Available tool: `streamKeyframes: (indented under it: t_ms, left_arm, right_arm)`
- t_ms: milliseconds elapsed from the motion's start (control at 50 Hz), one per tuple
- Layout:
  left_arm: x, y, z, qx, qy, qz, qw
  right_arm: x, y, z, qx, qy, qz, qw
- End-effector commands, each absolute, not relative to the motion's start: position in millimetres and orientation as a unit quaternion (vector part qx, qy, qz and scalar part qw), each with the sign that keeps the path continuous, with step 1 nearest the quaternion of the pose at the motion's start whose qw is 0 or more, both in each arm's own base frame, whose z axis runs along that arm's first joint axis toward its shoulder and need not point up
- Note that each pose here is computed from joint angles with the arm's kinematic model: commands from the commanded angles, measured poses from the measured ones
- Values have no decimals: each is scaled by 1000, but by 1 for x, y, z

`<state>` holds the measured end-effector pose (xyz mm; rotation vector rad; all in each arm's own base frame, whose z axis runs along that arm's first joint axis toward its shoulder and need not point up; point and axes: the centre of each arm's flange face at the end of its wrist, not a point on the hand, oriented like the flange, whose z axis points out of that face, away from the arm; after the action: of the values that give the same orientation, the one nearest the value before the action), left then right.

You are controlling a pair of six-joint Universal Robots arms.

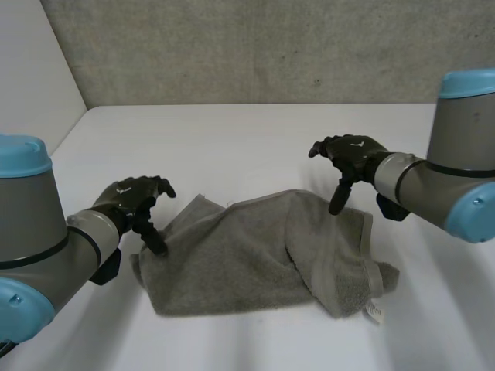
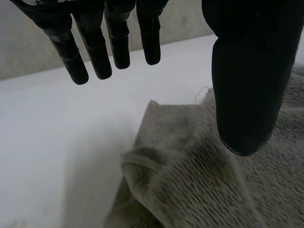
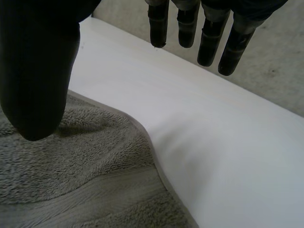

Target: Fold the towel.

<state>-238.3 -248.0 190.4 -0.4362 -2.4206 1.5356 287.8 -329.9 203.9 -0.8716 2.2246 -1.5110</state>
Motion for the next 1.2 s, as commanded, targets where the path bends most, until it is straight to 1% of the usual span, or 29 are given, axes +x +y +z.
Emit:
streamKeyframes:
  t_ms: [20, 100, 180, 340, 440, 480, 500, 520, 540, 580, 600, 640, 660, 680, 700, 720, 740, 760, 840, 980, 1020, 1100, 1140, 1160, 1180, 1200]
  left_arm:
    - [-239, -246, 180, -147, -840, 508, 119]
    - [-239, -246, 169, -148, -850, 491, 117]
    - [-240, -245, 166, -149, -852, 488, 118]
    - [-244, -240, 169, -154, -847, 493, 127]
    - [-250, -225, 177, -169, -838, 500, 138]
    - [-248, -218, 188, -169, -827, 516, 144]
    - [-248, -218, 188, -169, -827, 516, 144]
    - [-247, -216, 198, -168, -816, 534, 147]
    - [-247, -216, 198, -168, -815, 534, 147]
    - [-244, -209, 218, -170, -788, 571, 153]
    - [-244, -209, 218, -170, -788, 571, 153]
    - [-242, -197, 240, -170, -760, 605, 164]
    - [-242, -197, 240, -170, -760, 606, 164]
    - [-240, -190, 252, -171, -746, 620, 170]
    - [-240, -190, 252, -171, -746, 620, 170]
    - [-238, -182, 261, -171, -735, 633, 174]
    - [-236, -175, 267, -171, -726, 642, 177]
    - [-236, -175, 267, -171, -726, 643, 177]
    - [-230, -162, 275, -169, -711, 658, 181]
    - [-227, -155, 268, -171, -719, 649, 179]
    - [-226, -155, 265, -172, -722, 646, 177]
    - [-226, -159, 261, -173, -725, 645, 169]
    - [-226, -162, 260, -174, -722, 649, 165]
    - [-228, -167, 259, -180, -717, 654, 161]
    - [-228, -167, 259, -180, -717, 654, 161]
    - [-231, -174, 256, -185, -711, 661, 155]
  right_arm:
    - [300, -342, 181, -312, 783, -514, 160]
    - [300, -344, 171, -310, 792, -502, 156]
    - [299, -342, 167, -311, 795, -497, 155]
    - [298, -340, 174, -312, 793, -501, 154]
    - [298, -340, 184, -313, 786, -511, 153]
    - [298, -340, 187, -314, 783, -514, 155]
    - [298, -340, 187, -314, 783, -514, 155]
    - [298, -340, 188, -316, 782, -514, 157]
    - [299, -339, 189, -317, 781, -515, 158]
    - [299, -339, 191, -320, 779, -515, 160]
    - [300, -338, 192, -322, 778, -513, 165]
    - [303, -337, 192, -327, 775, -512, 175]
    - [303, -337, 192, -327, 775, -512, 175]
    - [308, -333, 193, -339, 768, -509, 191]
    - [316, -328, 194, -353, 757, -507, 211]
    - [316, -328, 194, -353, 757, -507, 211]
    - [324, -323, 193, -367, 748, -502, 232]
    - [329, -321, 190, -375, 743, -496, 249]
    - [333, -318, 182, -383, 743, -479, 267]
    - [341, -321, 157, -387, 758, -456, 260]
    - [341, -324, 156, -385, 759, -459, 255]
    - [341, -330, 160, -378, 759, -474, 238]
    - [338, -339, 172, -363, 755, -504, 209]
    - [338, -339, 172, -363, 755, -504, 208]
    - [337, -346, 181, -352, 752, -525, 186]
    - [334, -354, 192, -339, 745, -551, 163]
